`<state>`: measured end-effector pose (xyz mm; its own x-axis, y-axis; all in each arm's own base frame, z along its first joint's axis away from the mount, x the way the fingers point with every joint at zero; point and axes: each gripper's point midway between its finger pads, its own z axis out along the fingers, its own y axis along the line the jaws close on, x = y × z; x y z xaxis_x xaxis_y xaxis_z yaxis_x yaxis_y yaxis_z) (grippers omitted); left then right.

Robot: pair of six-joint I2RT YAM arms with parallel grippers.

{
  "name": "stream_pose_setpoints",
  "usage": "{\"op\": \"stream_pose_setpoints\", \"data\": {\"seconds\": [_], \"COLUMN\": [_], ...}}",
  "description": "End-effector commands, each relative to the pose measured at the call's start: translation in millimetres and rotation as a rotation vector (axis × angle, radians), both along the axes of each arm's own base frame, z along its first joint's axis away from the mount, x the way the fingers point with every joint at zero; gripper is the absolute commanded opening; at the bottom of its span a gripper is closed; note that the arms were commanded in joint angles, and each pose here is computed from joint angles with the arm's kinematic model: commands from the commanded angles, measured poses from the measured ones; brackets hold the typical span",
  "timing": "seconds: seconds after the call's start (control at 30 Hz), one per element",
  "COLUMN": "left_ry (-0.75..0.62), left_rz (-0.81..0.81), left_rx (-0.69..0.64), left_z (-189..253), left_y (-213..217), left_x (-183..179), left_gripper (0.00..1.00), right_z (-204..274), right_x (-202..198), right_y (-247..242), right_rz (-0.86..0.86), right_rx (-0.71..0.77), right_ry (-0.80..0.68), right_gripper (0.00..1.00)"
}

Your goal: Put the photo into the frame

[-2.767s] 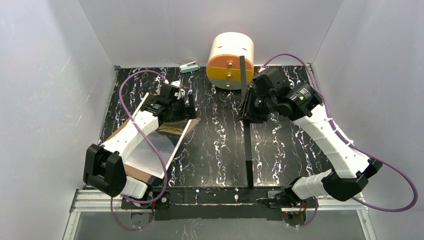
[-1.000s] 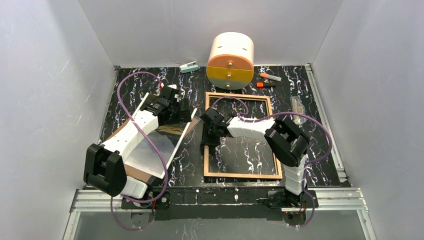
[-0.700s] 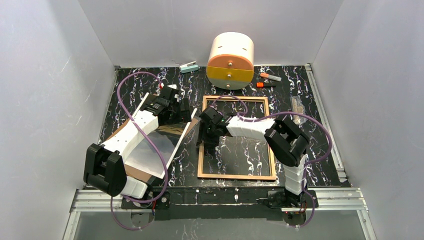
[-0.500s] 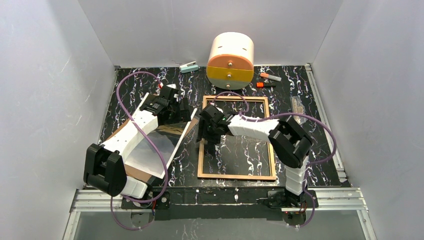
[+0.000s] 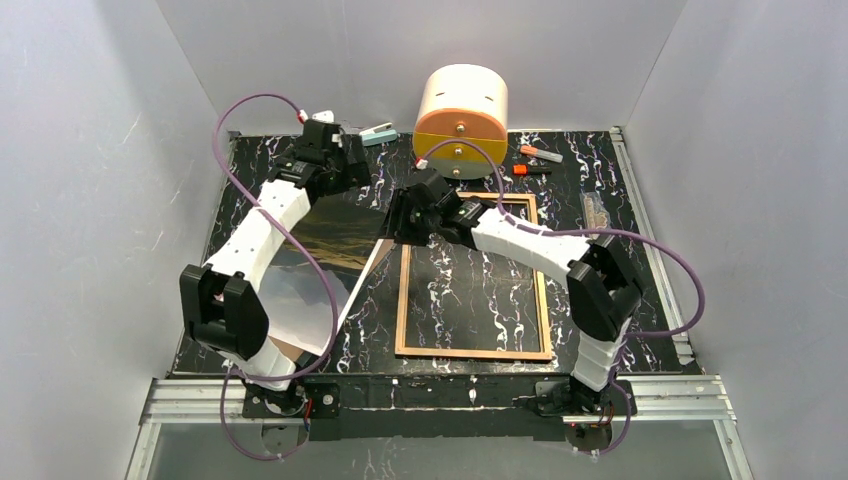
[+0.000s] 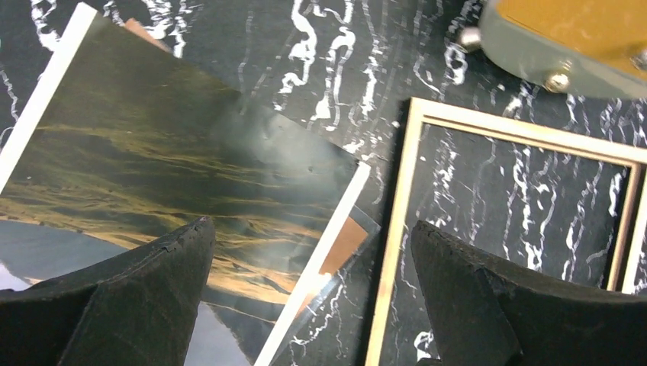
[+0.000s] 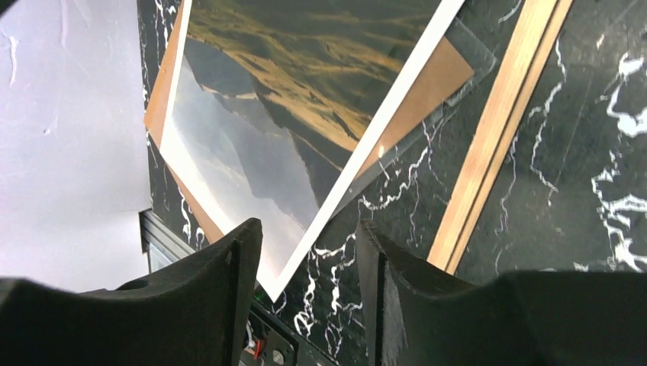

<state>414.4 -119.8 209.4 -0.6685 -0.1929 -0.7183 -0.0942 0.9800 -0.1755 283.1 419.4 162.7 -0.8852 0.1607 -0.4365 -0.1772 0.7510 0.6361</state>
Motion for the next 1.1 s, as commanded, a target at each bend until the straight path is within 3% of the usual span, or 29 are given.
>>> {"op": "stream_pose_setpoints", "data": {"seconds": [0.0,0.23,0.37,0.67,1.07], "left_ry": [0.052,0.162,0.22,0.325,0.4], "left_rz": [0.113,0.237,0.279,0.281,0.351], "left_rx": [-0.038,-0.072,-0.078,-0.058,-0.029], "left_z": [-18,-70,-101,-154,-195], "left_y": [41,93,112,115,133], "left_x": [8,-3,-9,-19,-47], "left_gripper": [0.98,0.93,0.89,0.79,0.7], "right_z": [1,-46,-72,-107,-137], "right_x": [13,11,14,18,31], "right_y": [24,43,38,25,30], "right_rz": [0.031,-0.017,-0.085,-0.148,-0.192], "right_rx": [0.062,0.08,0.067,-0.015,0.007], "right_ry": [0.016,0.189,0.234,0.285,0.329], "right_gripper": [0.55,0.48,0.52,0.52,0.52]}}
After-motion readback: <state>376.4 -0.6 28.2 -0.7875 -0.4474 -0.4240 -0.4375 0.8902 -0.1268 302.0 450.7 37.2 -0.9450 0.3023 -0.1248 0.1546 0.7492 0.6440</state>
